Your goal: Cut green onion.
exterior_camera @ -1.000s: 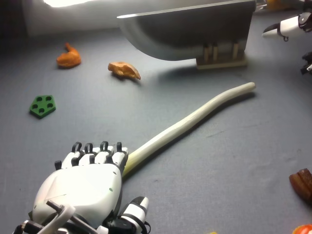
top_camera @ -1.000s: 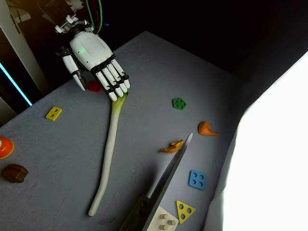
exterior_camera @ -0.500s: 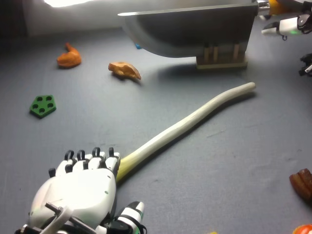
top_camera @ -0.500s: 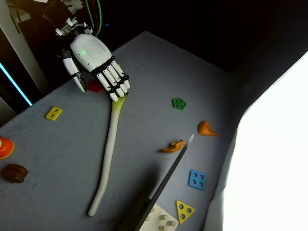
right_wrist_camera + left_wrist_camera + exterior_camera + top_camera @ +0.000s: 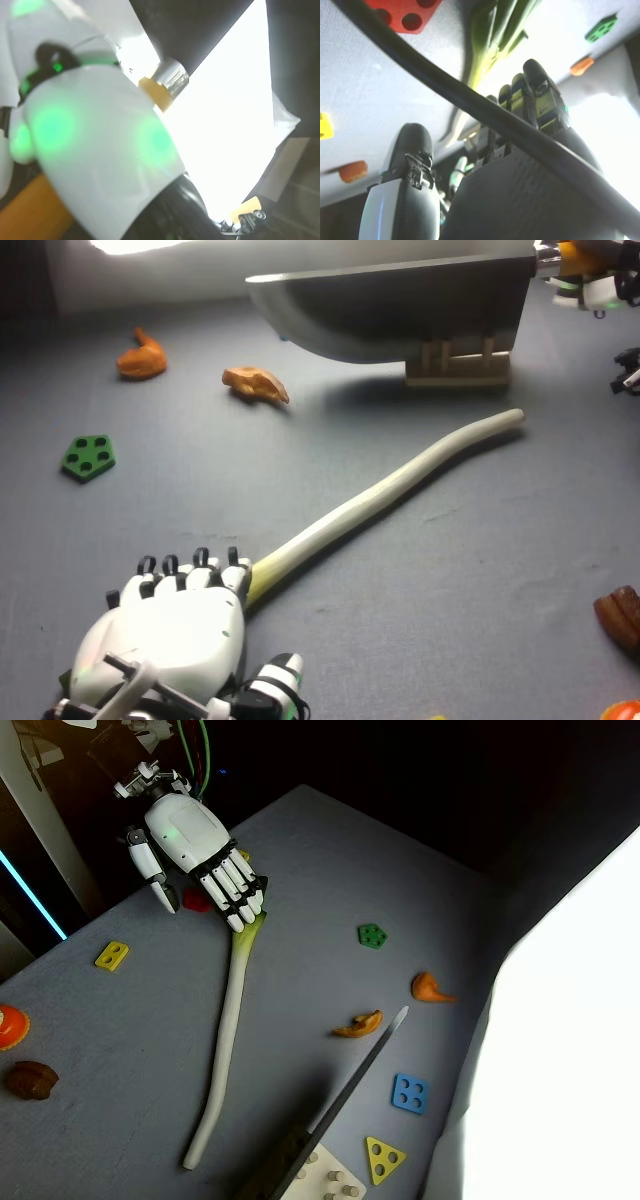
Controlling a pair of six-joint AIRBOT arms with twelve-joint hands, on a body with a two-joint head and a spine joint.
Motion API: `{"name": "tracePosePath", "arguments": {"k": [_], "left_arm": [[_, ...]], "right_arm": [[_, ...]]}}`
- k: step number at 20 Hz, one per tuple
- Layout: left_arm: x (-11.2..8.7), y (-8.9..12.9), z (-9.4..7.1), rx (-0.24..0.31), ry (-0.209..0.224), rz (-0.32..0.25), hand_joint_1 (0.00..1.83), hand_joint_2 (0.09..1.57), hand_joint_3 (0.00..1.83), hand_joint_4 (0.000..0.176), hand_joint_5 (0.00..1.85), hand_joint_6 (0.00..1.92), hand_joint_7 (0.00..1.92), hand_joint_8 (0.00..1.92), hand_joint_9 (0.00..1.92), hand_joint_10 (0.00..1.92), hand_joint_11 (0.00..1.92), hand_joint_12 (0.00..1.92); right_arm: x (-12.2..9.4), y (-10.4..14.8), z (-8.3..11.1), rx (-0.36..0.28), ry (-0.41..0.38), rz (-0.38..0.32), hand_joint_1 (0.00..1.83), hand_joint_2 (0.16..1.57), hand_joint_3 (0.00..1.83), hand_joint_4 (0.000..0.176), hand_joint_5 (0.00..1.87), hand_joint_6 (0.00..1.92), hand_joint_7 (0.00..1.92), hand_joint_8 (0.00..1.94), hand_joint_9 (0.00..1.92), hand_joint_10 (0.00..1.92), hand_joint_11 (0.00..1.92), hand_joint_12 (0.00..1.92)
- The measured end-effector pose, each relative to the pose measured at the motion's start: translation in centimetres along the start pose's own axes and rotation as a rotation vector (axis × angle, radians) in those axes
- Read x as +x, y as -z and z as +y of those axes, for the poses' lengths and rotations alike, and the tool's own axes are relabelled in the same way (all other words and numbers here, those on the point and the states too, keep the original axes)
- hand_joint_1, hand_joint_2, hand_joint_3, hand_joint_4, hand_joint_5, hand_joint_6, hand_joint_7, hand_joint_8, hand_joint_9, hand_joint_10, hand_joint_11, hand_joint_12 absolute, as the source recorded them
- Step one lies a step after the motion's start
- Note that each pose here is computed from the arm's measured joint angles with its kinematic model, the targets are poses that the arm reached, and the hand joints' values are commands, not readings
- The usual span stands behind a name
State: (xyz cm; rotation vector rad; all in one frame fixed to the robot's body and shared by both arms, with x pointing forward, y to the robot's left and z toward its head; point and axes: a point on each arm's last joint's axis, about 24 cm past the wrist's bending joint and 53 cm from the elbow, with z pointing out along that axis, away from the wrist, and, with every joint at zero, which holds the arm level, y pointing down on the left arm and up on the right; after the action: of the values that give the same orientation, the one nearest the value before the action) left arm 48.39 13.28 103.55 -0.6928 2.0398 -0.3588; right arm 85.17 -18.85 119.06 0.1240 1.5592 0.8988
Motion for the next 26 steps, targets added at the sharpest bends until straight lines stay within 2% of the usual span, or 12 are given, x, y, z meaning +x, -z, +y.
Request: {"name": "tracePosePath", "arguments": {"k": [6,9,11,15,17,18,20,21,22,23,24,26], "left_arm": [[0.8,-0.1,-0.3,0.005,0.003,0.016,0.46,1.37,0.00,0.004,0.18,0.01,0.11,0.00,0.11,0.00,0.00,0.48],[0.9,-0.3,-0.4,0.005,0.002,0.011,0.39,1.38,0.00,0.006,0.18,0.01,0.13,0.00,0.12,0.00,0.00,0.43],[1.0,-0.6,-0.4,0.005,0.002,0.011,0.36,1.39,0.00,0.000,0.20,0.01,0.12,0.00,0.12,0.00,0.00,0.41],[1.2,-1.1,-0.6,0.005,0.005,0.008,0.34,1.39,0.00,0.008,0.21,0.00,0.11,0.00,0.10,0.01,0.00,0.35],[1.0,-1.2,-0.8,0.008,0.008,0.003,0.36,1.39,0.00,0.006,0.20,0.00,0.11,0.00,0.10,0.00,0.00,0.43],[1.0,-1.3,-0.9,0.013,0.008,-0.002,0.41,1.38,0.00,0.001,0.21,0.00,0.11,0.00,0.09,0.00,0.00,0.42],[1.0,-1.4,-1.0,0.011,0.009,-0.001,0.37,1.40,0.00,0.008,0.20,0.01,0.10,0.00,0.07,0.00,0.00,0.38],[1.1,-1.4,-1.0,0.011,0.010,0.001,0.38,1.39,0.00,0.005,0.19,0.01,0.11,0.01,0.09,0.01,0.00,0.45],[1.1,-1.4,-0.9,0.009,0.010,0.002,0.37,1.40,0.00,0.009,0.15,0.00,0.12,0.01,0.11,0.01,0.00,0.50],[1.1,-1.4,-0.9,0.008,0.010,0.001,0.38,1.40,0.00,0.006,0.15,0.00,0.12,0.00,0.12,0.01,0.00,0.53],[1.1,-1.5,-0.8,0.006,0.010,0.000,0.34,1.40,0.00,0.004,0.13,0.00,0.12,0.00,0.12,0.01,0.00,0.52],[1.1,-1.5,-0.8,0.003,0.010,0.000,0.33,1.40,0.00,0.000,0.14,0.01,0.14,0.01,0.15,0.02,0.00,0.58]], "right_arm": [[-0.3,0.0,0.0,-0.004,0.005,-0.010,1.61,0.75,0.92,0.176,1.46,1.92,1.64,1.94,1.68,1.92,1.76,1.92],[-0.6,0.0,0.2,-0.008,0.020,-0.025,1.58,0.76,0.87,0.176,1.43,1.92,1.63,1.94,1.68,1.92,1.76,1.92],[-1.0,-0.1,0.5,-0.016,0.027,-0.037,1.60,0.76,0.86,0.176,1.42,1.92,1.63,1.94,1.68,1.92,1.75,1.92],[-3.0,-0.4,2.0,-0.056,0.014,-0.082,1.56,0.78,0.83,0.176,1.29,1.92,1.62,1.94,1.69,1.92,1.76,1.92],[-3.6,-0.5,2.6,-0.072,0.010,-0.095,1.55,0.79,0.82,0.176,1.21,1.74,1.62,1.94,1.69,1.92,1.75,1.92],[-3.9,-0.6,2.8,-0.076,0.013,-0.098,1.56,0.78,0.82,0.176,1.23,1.89,1.61,1.94,1.69,1.92,1.75,1.92],[-4.4,-0.6,3.1,-0.081,0.020,-0.101,1.58,0.78,0.84,0.176,1.26,1.92,1.62,1.94,1.68,1.92,1.75,1.92],[-4.9,-0.5,3.2,-0.084,0.018,-0.104,1.18,0.69,1.18,0.000,0.95,1.78,1.62,1.94,1.69,1.92,1.75,1.92],[-5.3,-0.5,3.3,-0.086,0.019,-0.105,1.49,0.73,0.98,0.000,1.16,1.89,1.63,1.94,1.70,1.92,1.76,1.92],[-5.6,-0.4,3.2,-0.084,0.007,-0.105,1.58,0.76,0.88,0.139,1.26,1.92,1.64,1.94,1.71,1.92,1.76,1.92],[-5.7,-0.3,3.3,-0.076,-0.002,-0.100,1.57,0.79,0.83,0.169,1.35,1.92,1.64,1.94,1.70,1.92,1.76,1.92],[-5.5,-0.1,3.3,-0.049,-0.010,-0.081,1.58,0.79,0.81,0.176,1.38,1.92,1.64,1.94,1.69,1.92,1.75,1.92]]}}
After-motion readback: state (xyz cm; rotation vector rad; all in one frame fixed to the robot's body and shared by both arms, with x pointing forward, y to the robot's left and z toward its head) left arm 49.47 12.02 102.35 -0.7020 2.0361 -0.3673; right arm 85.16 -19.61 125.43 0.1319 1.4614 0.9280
